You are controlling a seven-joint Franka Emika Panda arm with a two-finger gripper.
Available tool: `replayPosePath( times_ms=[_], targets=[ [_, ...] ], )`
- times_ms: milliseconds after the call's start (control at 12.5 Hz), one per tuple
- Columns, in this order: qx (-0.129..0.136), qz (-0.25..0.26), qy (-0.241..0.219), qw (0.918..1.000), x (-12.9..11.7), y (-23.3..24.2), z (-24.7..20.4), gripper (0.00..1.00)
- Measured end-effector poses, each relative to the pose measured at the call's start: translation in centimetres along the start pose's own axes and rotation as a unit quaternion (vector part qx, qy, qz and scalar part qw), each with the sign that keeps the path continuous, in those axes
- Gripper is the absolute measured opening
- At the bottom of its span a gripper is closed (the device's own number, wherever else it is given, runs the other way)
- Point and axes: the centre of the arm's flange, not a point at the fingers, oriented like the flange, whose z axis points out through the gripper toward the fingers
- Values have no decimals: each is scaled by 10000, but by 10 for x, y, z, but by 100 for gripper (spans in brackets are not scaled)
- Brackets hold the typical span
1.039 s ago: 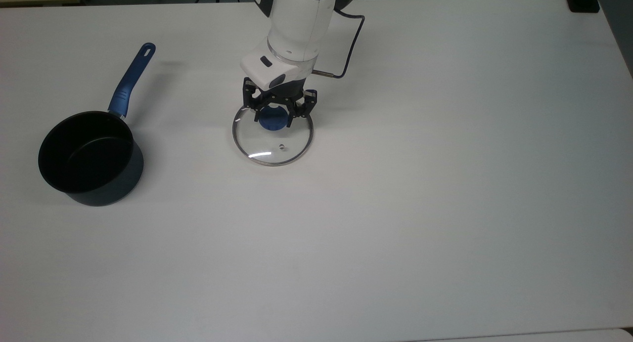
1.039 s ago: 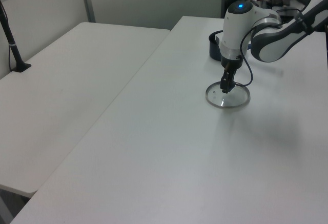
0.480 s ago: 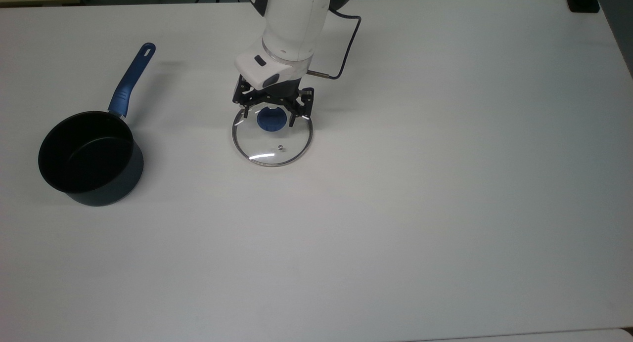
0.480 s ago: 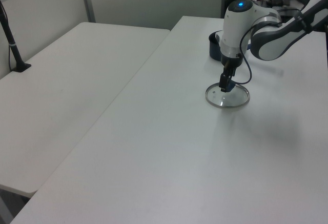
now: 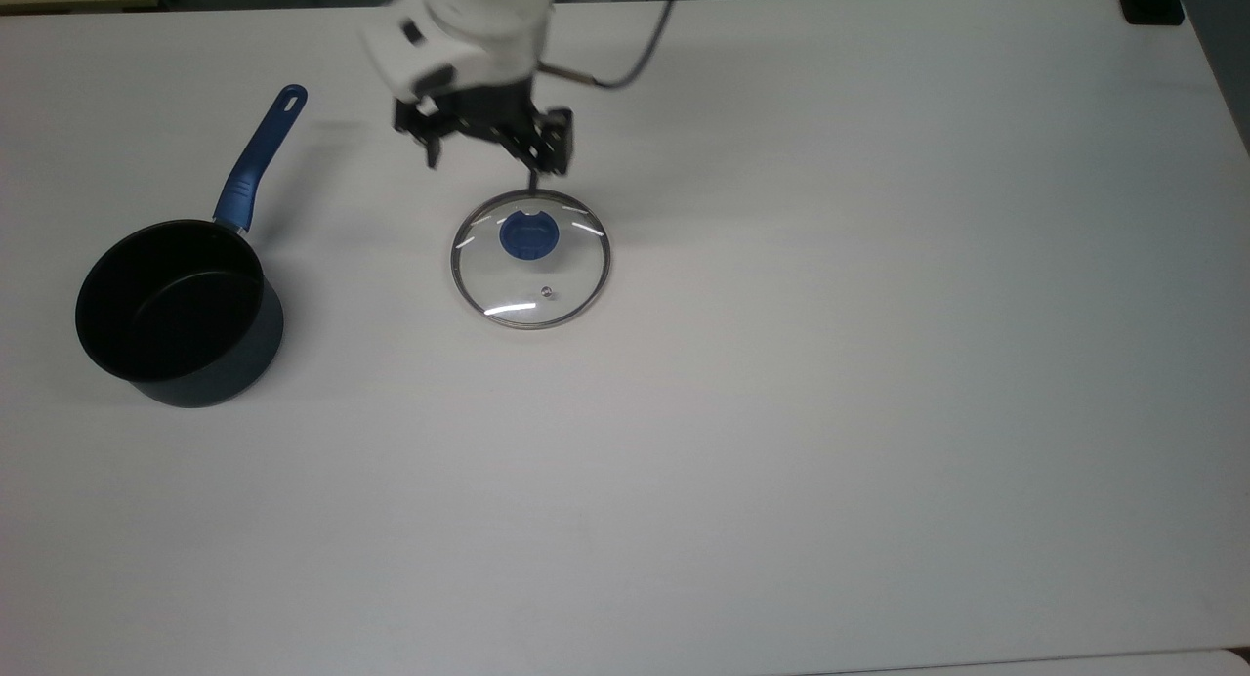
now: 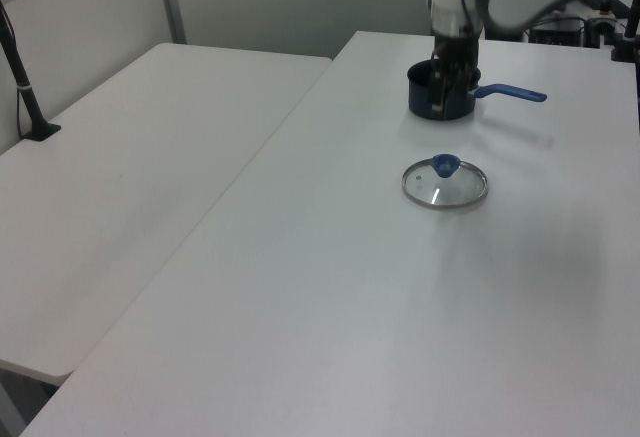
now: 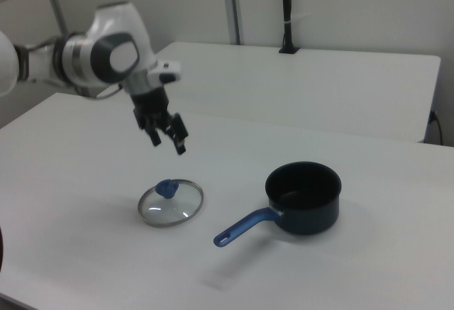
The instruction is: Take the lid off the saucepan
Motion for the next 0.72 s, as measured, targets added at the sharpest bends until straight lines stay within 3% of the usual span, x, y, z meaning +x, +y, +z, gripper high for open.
replayPosePath(
  times_ms=[240,560,720],
  targets=[
    [110,-31,28,9999,15,56,-41,100],
    [90,-43,-109,9999,13,57,-52,100],
    [252,8,-137,9996,13,55,-59,100]
  ],
)
